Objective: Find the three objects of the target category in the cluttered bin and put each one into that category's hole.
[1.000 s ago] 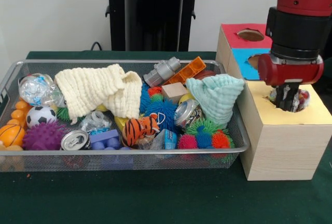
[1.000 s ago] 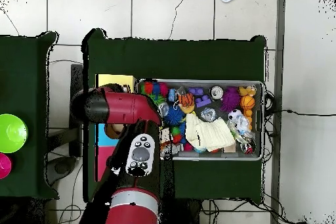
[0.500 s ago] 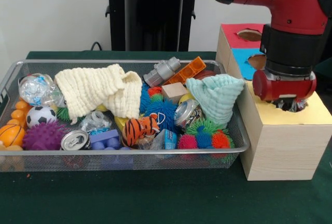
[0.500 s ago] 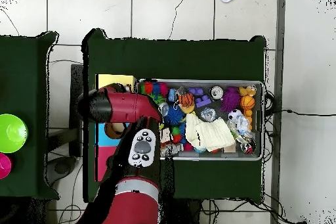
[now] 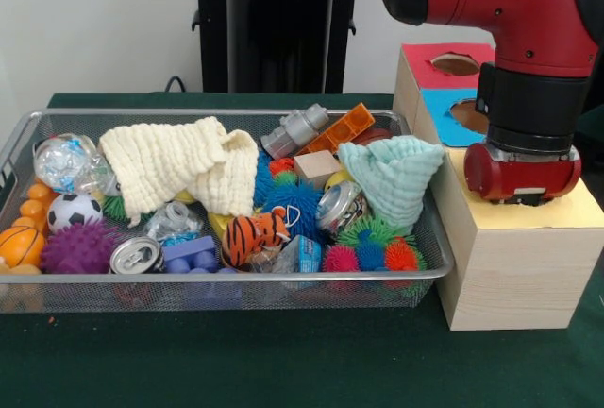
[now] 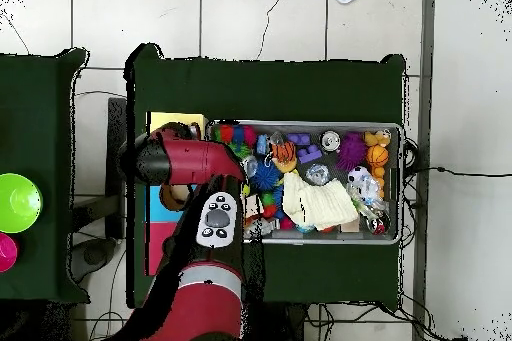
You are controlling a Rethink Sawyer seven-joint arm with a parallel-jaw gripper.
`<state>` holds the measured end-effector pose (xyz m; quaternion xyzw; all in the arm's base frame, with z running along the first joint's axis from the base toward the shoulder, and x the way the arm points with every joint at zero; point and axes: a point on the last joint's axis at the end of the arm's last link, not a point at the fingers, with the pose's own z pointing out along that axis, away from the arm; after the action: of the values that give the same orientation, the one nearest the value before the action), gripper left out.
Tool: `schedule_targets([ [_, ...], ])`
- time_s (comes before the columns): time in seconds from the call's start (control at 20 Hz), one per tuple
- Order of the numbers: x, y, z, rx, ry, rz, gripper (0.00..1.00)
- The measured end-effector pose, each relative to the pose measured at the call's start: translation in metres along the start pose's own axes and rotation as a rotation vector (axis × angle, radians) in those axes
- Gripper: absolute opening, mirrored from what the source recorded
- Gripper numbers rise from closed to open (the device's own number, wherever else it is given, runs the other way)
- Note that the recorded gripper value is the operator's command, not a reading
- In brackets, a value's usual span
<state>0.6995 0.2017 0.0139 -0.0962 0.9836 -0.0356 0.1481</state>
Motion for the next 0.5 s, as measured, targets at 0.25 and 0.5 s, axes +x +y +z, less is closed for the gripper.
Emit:
schedule_targets([
  [0.25, 0.0, 0.001, -0.001, 0.001, -0.001, -0.003, 0.0],
  [0.5, 0.006, 0.003, -0.02, 0.017, 0.026, -0.023, 0.0],
])
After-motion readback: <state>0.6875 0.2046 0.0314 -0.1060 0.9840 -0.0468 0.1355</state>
